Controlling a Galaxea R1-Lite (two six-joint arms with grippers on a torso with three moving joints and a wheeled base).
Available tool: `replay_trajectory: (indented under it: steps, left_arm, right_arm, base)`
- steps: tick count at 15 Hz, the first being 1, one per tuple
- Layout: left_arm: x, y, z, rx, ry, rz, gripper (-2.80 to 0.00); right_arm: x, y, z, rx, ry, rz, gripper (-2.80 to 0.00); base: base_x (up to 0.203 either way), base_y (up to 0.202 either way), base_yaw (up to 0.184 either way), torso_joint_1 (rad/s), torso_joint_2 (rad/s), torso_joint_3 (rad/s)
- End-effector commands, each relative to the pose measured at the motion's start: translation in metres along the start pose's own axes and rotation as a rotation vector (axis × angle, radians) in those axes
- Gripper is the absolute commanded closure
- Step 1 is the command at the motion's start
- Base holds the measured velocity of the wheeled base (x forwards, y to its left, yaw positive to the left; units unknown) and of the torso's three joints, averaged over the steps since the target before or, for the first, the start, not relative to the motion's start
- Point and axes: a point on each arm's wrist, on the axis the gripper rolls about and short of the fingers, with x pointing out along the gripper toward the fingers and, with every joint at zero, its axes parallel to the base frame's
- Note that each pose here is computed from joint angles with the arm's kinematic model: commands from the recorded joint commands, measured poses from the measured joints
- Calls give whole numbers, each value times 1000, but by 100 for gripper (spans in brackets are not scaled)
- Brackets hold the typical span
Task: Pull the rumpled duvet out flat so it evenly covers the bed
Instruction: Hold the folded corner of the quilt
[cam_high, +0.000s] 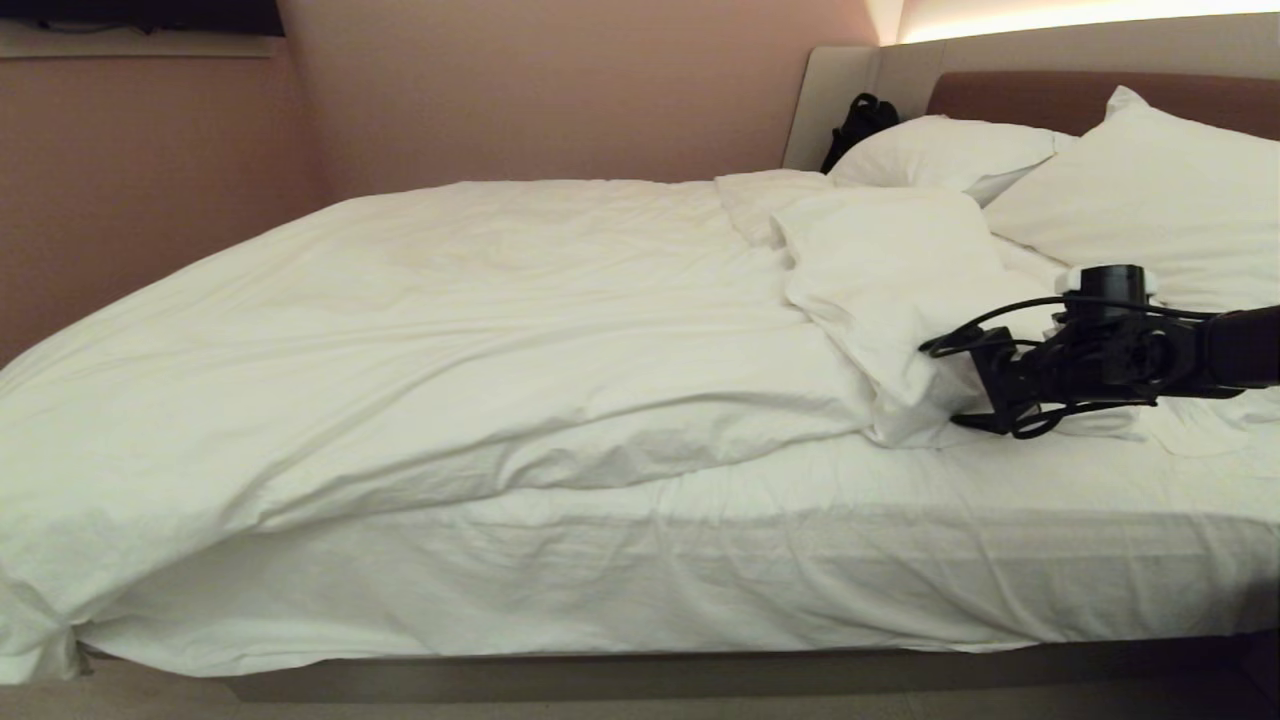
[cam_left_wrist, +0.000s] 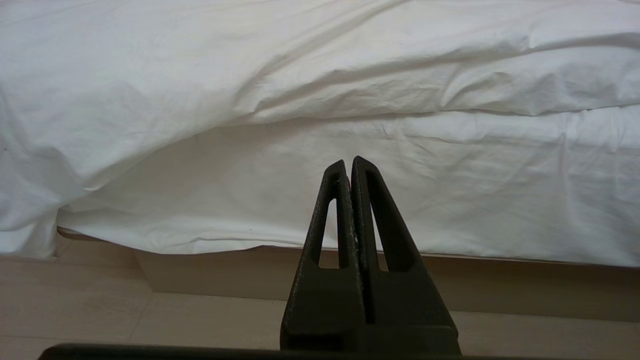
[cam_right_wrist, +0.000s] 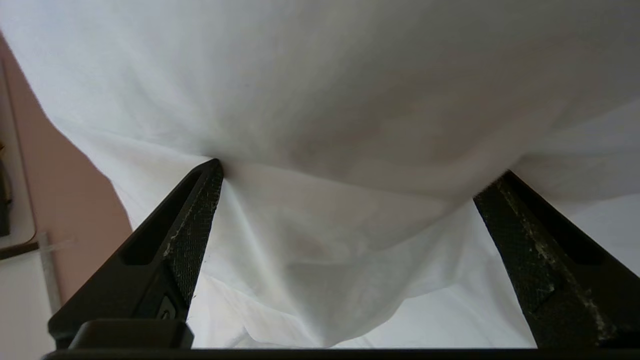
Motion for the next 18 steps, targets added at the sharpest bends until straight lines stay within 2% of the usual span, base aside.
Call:
replay_trajectory:
  steps: [1, 5, 6, 18]
  left_arm:
    - [0, 0, 0, -1, 0, 1, 0]
    - [0, 0, 0, -1, -1, 1, 0]
    - [0, 0, 0, -1, -1, 1, 0]
    - [0, 0, 0, -1, -1, 1, 0]
  right_arm:
    - [5, -1, 0, -1, 17, 23, -280]
    - [16, -1, 0, -21, 4, 63, -280]
    - [18, -2, 1, -25, 1, 66, 0]
    - [25, -5, 2, -39, 4, 102, 0]
  base:
    - [0, 0, 0, 0, 0, 0]
    - [0, 0, 0, 0, 0, 0]
    - [0, 0, 0, 0, 0, 0]
    - [0, 0, 0, 0, 0, 0]
